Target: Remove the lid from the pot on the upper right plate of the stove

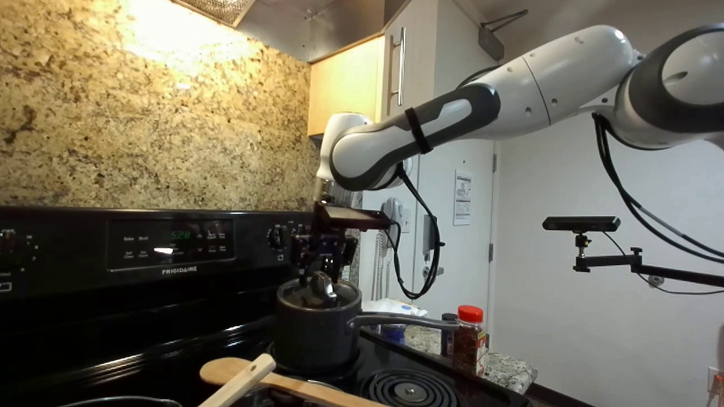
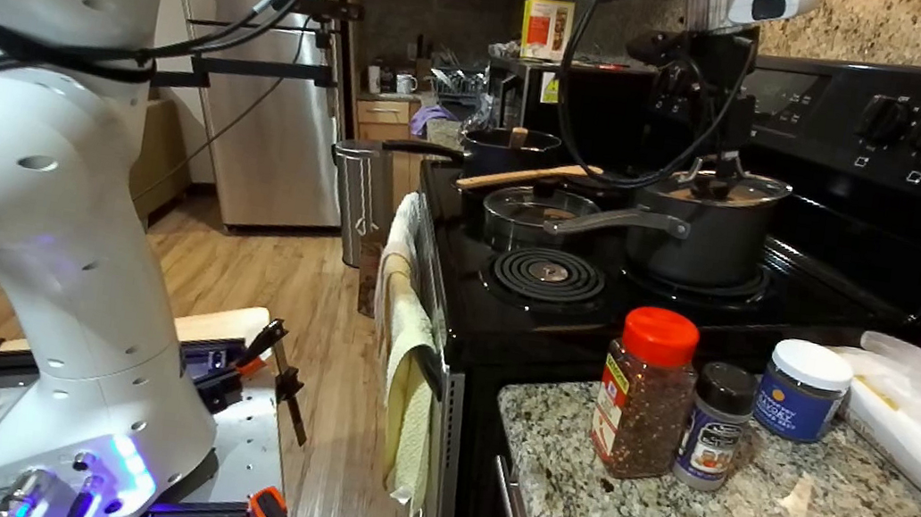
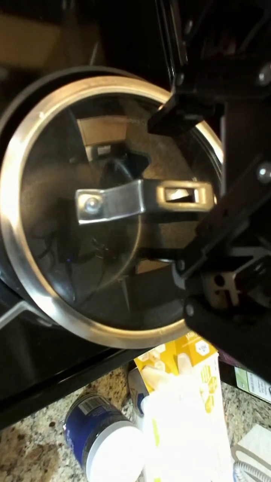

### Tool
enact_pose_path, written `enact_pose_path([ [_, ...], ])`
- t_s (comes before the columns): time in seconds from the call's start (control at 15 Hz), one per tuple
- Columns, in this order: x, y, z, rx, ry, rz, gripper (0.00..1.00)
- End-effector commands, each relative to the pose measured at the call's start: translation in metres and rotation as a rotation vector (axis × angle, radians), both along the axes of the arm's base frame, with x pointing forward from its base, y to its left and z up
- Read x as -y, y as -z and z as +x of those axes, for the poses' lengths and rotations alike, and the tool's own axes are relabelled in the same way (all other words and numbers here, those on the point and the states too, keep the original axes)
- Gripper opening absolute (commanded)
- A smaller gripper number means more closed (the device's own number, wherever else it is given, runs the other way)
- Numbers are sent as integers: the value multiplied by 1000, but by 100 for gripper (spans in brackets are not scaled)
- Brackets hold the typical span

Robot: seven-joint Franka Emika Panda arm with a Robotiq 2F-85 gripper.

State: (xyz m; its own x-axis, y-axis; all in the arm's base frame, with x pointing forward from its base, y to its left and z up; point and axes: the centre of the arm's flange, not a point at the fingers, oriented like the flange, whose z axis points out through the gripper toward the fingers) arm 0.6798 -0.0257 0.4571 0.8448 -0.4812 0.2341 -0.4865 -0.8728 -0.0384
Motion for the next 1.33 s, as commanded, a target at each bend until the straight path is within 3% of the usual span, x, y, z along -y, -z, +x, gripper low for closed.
enact_pose_path([
  [0.0, 0, -5, 5, 25, 27, -14, 47],
  [0.4, 4, -9, 2, 26, 34, -17, 9],
  [0.87, -3, -35, -16, 39, -7, -25, 10],
  [1.27, -19, -69, -62, 34, -106, -64, 10],
])
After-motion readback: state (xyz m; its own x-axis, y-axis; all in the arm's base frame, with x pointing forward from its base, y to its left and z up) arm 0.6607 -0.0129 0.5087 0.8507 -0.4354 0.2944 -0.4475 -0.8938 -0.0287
